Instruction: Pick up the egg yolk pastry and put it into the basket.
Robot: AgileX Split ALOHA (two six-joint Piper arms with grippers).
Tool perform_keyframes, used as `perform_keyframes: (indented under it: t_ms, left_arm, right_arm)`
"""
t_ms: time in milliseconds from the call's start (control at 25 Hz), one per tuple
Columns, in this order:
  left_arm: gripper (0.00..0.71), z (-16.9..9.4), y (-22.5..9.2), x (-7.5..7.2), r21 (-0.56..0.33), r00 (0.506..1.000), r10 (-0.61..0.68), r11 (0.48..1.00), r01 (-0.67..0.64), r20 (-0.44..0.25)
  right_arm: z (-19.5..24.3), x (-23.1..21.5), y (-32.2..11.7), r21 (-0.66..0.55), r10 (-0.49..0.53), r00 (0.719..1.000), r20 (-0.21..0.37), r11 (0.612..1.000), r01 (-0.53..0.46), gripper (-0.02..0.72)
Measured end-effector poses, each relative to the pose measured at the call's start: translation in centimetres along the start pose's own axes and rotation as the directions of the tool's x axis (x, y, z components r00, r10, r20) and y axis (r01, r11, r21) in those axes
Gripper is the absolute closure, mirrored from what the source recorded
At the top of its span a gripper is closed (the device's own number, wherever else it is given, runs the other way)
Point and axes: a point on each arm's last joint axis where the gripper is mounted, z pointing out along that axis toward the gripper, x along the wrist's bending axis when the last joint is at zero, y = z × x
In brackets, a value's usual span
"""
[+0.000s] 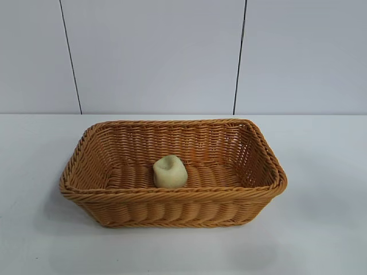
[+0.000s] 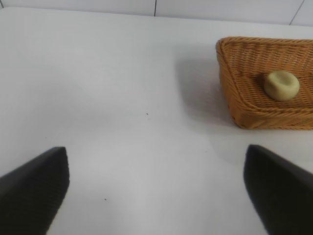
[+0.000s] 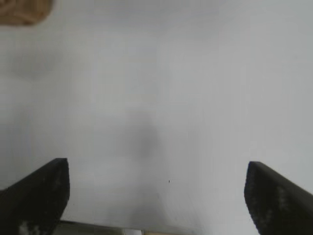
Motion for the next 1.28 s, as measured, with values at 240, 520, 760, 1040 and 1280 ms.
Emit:
perform_keyframes:
  t_ms: [240, 520, 760, 1040, 1280]
  left_arm:
    - [0.014, 0.0, 0.0, 0.0, 0.0, 1.0, -0.001, 1.0, 0.001, 0.0]
    - [0.014, 0.0, 0.0, 0.0, 0.0, 1.0, -0.001, 1.0, 0.001, 0.0]
    - [0.014, 0.0, 0.0, 0.0, 0.0, 1.0, -0.001, 1.0, 0.001, 0.0]
    - [0.014, 0.0, 0.0, 0.0, 0.0, 1.0, -0.001, 1.0, 0.001, 0.0]
    - [0.014, 0.0, 0.0, 0.0, 0.0, 1.0, -0.001, 1.0, 0.001, 0.0]
  right_arm:
    - [-2.8, 0.1, -1.8, -0.212, -0.002, 1.0, 0.003, 0.977, 0.002, 0.008]
    - [-5.3, 0.2, -4.4, -0.427, -0.005, 1.0, 0.009, 0.904, 0.008, 0.008]
    - [-6.2, 0.3, -5.7, -0.514, 0.046, 0.998, 0.045, 0.857, -0.016, 0.008]
    - [-6.2, 0.3, -5.7, -0.516, 0.072, 0.995, 0.063, 0.856, -0.029, 0.008]
    - [-6.2, 0.3, -5.7, -0.515, 0.071, 0.995, 0.063, 0.856, -0.028, 0.008]
